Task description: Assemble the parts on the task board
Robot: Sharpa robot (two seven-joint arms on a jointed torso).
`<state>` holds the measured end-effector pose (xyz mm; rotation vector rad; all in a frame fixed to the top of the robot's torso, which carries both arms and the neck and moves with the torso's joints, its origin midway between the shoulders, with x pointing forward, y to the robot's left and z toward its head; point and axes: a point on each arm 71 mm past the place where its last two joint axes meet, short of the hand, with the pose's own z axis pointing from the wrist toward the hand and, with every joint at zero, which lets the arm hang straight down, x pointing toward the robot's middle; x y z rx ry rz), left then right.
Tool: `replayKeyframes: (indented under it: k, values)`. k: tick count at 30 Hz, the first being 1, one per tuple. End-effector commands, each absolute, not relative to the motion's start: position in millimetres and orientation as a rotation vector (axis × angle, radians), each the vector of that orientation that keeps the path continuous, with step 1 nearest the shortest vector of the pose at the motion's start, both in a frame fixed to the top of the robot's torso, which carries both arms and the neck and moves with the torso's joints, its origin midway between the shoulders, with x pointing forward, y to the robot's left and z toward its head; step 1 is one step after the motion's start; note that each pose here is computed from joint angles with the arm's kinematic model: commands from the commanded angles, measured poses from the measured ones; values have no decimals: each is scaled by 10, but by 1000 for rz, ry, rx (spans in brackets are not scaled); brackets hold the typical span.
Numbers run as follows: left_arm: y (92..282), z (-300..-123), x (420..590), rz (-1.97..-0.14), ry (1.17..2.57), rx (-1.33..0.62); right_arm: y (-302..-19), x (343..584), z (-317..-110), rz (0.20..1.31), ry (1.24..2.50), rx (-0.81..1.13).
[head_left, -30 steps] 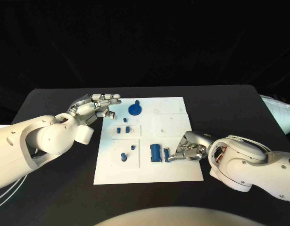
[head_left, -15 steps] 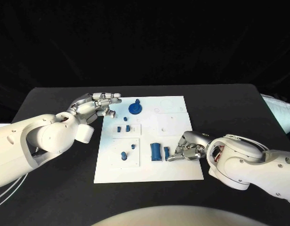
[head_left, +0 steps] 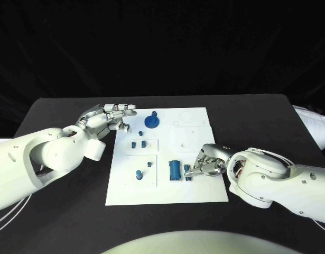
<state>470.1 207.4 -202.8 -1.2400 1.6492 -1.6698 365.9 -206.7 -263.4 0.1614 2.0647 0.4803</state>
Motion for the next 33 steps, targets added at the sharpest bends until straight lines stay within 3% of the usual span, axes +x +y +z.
replayKeyframes:
  k: [1, 6, 12, 18, 26, 33]
  values:
    - [2046, -2023, 4691, -1693, 1659, -1229, -2102, 3630, -2693, 455, 2089, 167]
    - [2052, -2029, 4694, -1691, 1658, -1230, -2135, 3625, -2620, 556, 2036, 246]
    - [2072, -2050, 4711, -1683, 1641, -1239, -2234, 3757, -2439, 838, 1901, 463]
    - [2118, -2110, 4762, -1650, 1574, -1284, -2427, 4087, -2291, 1081, 1685, 731]
    - [2201, -2200, 4946, -1571, 1443, -1332, -2652, 4564, -2312, 1223, 1480, 997]
    - [2246, -2268, 5133, -1496, 1351, -1357, -2716, 4891, -2409, 1269, 1378, 1088]
